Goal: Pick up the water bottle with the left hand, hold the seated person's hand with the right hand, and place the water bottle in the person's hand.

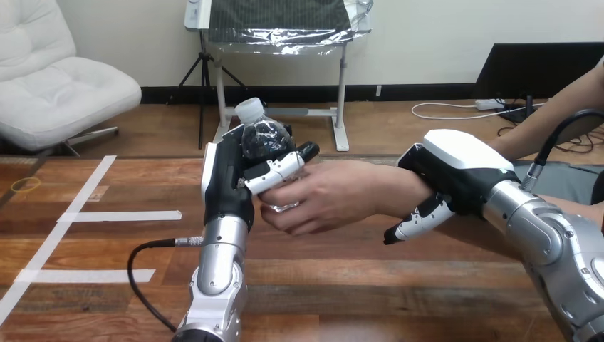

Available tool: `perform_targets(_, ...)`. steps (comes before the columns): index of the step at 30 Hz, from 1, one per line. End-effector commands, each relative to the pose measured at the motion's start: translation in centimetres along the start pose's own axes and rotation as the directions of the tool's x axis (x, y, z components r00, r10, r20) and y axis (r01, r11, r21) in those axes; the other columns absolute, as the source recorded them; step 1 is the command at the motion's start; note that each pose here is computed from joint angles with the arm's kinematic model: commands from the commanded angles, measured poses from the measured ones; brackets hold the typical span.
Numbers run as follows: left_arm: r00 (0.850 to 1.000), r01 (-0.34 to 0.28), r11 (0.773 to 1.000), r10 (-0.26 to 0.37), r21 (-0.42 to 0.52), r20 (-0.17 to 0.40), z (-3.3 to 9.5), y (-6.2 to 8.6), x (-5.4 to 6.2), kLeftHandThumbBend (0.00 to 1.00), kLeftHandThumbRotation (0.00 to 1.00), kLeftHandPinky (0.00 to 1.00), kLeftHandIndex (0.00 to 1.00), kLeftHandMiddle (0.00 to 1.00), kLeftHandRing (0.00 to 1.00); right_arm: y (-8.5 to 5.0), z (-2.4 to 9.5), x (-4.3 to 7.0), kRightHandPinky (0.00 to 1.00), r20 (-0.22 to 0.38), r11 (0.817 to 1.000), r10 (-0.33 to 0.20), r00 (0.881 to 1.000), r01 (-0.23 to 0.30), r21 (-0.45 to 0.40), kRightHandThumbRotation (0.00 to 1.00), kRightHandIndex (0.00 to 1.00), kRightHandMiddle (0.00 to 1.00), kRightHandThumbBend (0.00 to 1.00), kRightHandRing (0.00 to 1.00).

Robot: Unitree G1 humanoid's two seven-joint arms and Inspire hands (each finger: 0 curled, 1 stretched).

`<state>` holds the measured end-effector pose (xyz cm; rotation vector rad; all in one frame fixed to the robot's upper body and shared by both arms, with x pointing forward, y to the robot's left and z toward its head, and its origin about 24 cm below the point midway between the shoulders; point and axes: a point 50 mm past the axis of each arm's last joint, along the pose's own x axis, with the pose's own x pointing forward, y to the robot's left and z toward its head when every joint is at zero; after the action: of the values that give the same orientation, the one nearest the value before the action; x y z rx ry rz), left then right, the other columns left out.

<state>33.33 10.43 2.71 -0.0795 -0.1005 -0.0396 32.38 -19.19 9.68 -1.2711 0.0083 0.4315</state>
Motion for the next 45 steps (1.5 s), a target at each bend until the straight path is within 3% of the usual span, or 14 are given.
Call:
perform_targets(1,0.981,0.098,0.995,-0.092,-0.026,0.172,4.2,-3.0,2.4,0.68,0.00,0.34,0.44,0.43,0.38,-2.6,1.4,0.8,0.24,0.042,0.995,-0.099,0.994,0.097,0.035,0.19,0.39,0.37,0.83,0.31)
perform_targets(18,0.976,0.134,0.989,-0.121,-0.061,0.181,4.2,-4.3,2.1,0.68,0.00,0.33,0.43,0.42,0.37,-2.4,1.4,0.6,0.24,0.042,0.995,-0.091,0.995,0.089,0.040,0.19,0.40,0.37,0.81,0.30)
perform_targets(45,0.971,0.177,0.981,-0.160,-0.084,0.177,4.1,-5.1,1.8,0.68,0.00,0.33,0.43,0.42,0.37,-2.5,1.1,0.4,0.24,0.022,0.996,-0.080,0.997,0.079,0.042,0.19,0.40,0.38,0.82,0.31)
